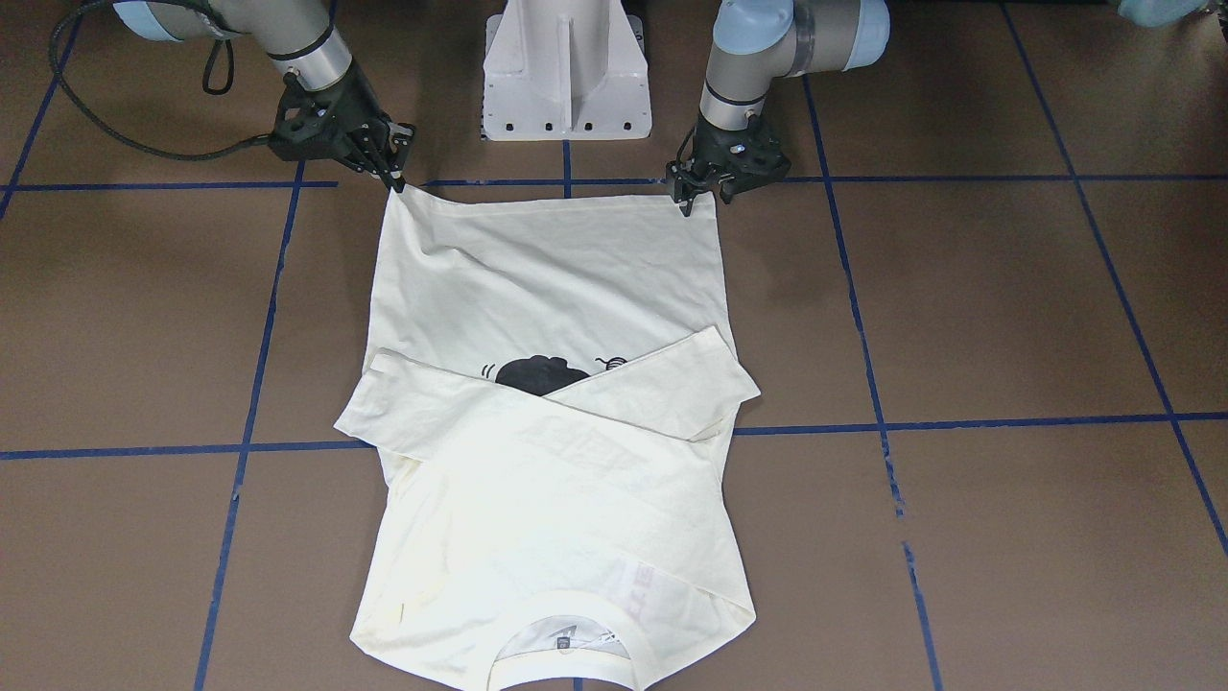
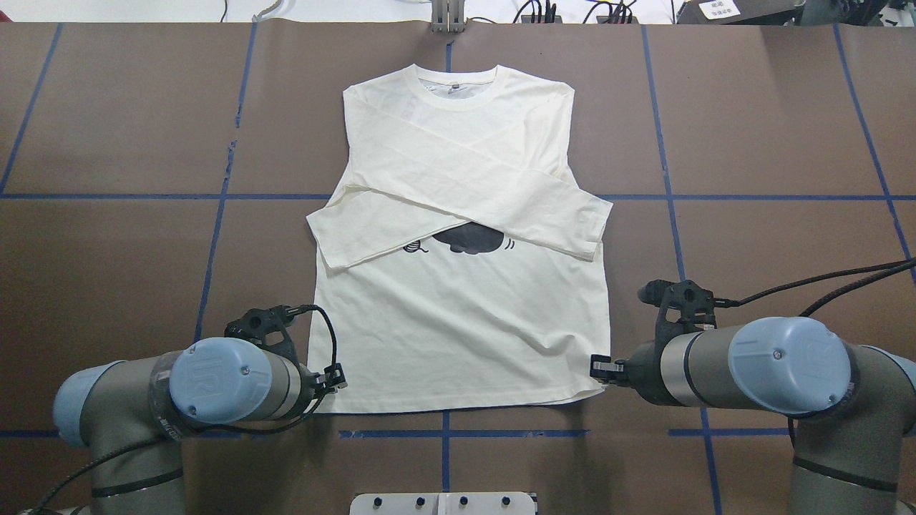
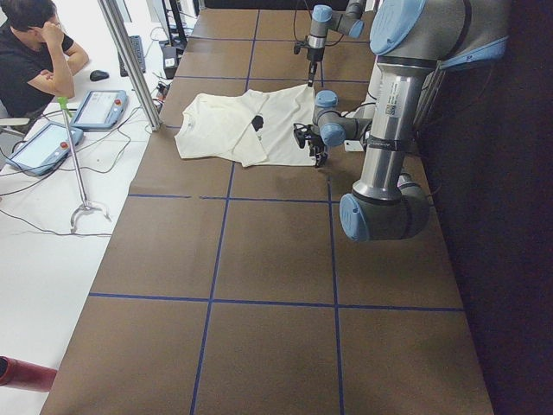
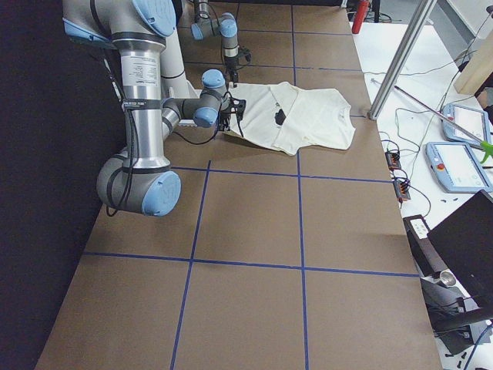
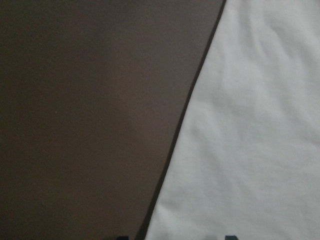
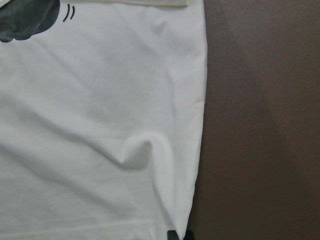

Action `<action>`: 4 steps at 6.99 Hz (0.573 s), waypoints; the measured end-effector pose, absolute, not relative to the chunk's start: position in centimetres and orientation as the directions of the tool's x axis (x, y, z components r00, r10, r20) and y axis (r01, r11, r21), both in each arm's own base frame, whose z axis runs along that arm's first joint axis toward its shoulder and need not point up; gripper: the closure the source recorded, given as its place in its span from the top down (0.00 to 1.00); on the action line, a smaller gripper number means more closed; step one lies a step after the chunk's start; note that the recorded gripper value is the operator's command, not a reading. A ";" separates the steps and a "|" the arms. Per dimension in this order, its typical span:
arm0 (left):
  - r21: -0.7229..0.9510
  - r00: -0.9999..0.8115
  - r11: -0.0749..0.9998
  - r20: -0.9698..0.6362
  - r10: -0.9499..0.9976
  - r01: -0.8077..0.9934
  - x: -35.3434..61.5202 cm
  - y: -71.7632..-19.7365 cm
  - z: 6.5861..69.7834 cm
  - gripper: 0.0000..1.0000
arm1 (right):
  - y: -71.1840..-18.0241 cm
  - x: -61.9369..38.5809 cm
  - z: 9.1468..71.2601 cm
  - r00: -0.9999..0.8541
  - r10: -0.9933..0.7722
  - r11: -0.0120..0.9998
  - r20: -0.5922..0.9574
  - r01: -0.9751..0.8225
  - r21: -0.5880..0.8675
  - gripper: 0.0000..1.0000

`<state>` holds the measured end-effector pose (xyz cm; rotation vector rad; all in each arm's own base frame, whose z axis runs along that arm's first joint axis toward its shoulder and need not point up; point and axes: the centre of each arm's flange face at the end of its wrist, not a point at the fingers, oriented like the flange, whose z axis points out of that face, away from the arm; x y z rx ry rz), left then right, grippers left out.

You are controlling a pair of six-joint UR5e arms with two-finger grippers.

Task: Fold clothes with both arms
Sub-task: 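Lower both grippers to the hem corners nearest the robot and grasp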

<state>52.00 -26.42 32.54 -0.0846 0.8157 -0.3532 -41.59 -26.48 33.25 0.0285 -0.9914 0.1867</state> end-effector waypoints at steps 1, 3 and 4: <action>-0.209 0.634 0.939 -0.695 -0.340 0.275 52.1 -26.3 32.6 0.44 | -26.5 -41.6 33.3 0.534 0.144 0.983 0.833 -0.170 -0.061 0.00; -0.212 0.635 0.939 -0.694 -0.341 0.272 52.2 -26.0 32.6 0.10 | -26.6 -41.6 33.4 0.535 0.145 0.983 0.832 -0.172 -0.061 0.00; -0.212 0.634 0.939 -0.694 -0.341 0.273 52.1 -26.0 32.6 0.00 | -26.6 -41.5 33.4 0.535 0.146 0.983 0.832 -0.173 -0.062 0.00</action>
